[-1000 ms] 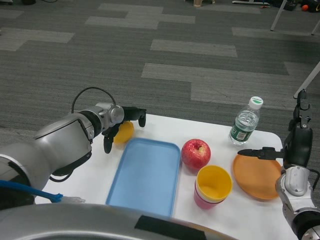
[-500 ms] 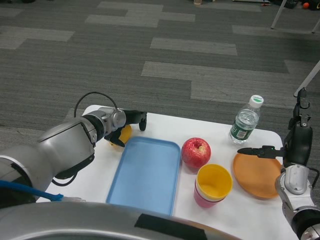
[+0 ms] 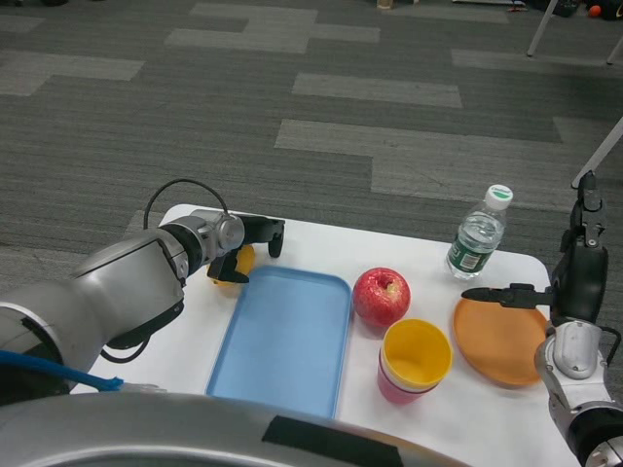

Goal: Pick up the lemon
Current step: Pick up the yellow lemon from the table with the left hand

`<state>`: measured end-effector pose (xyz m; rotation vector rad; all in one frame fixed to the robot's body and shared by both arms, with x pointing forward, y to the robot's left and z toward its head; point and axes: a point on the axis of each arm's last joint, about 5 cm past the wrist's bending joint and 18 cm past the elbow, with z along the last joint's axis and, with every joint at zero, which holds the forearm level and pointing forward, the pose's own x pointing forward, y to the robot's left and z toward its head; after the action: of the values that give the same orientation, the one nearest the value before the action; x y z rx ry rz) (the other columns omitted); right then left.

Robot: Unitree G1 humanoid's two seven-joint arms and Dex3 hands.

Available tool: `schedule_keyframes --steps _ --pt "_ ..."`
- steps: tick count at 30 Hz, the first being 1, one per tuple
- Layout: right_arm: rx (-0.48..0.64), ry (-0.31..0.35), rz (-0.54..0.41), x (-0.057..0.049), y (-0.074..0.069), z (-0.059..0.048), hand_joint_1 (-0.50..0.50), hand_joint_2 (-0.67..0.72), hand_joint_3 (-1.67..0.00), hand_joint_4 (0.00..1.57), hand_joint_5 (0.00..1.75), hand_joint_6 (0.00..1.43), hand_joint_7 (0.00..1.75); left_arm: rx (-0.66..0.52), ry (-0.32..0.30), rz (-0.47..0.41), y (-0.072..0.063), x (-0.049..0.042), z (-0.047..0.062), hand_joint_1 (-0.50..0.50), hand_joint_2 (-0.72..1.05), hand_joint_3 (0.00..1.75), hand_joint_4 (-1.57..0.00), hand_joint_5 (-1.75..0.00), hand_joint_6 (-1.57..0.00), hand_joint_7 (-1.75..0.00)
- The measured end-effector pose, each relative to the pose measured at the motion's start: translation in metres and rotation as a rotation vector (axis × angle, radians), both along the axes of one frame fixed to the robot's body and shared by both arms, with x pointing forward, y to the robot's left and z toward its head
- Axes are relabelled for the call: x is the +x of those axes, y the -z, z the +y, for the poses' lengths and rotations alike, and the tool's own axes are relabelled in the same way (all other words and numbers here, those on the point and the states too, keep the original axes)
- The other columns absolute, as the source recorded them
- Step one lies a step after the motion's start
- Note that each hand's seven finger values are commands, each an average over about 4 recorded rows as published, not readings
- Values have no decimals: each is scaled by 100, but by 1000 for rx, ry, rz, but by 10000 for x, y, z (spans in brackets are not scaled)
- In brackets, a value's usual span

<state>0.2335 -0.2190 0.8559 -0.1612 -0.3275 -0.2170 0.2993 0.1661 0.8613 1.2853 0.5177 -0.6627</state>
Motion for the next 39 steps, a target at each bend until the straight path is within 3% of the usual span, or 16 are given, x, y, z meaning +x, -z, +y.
schedule_keyframes --steps 4,9,15,24,34,39 --pt "0 0 0 -2 1 0 -42 9 -8 3 0 0 0 -17 -17 1 6 -6 10 -49 21 175 0 -175 0 -168" --pt "0 0 2 -7 5 -1 -42 15 -8 3 0 0 0 -58 -57 0 12 -13 34 -50 29 175 0 -175 0 -168" --pt "2 1 5 -18 14 -3 -42 15 -6 3 0 0 0 -193 -160 -20 25 -36 111 -50 52 175 0 -175 0 -168" --pt "5 7 6 -31 21 -10 -42 15 -8 3 0 0 0 -444 -289 -96 79 -130 247 -50 52 175 0 -175 0 -169" --pt "5 8 8 -35 24 -12 -42 11 -6 3 0 0 0 -589 -371 -187 116 -233 382 -50 52 175 0 -175 0 -168" --pt "5 8 8 -35 25 -12 -42 9 -8 3 0 0 0 -609 -377 -199 125 -258 408 -50 52 175 0 -175 0 -169"
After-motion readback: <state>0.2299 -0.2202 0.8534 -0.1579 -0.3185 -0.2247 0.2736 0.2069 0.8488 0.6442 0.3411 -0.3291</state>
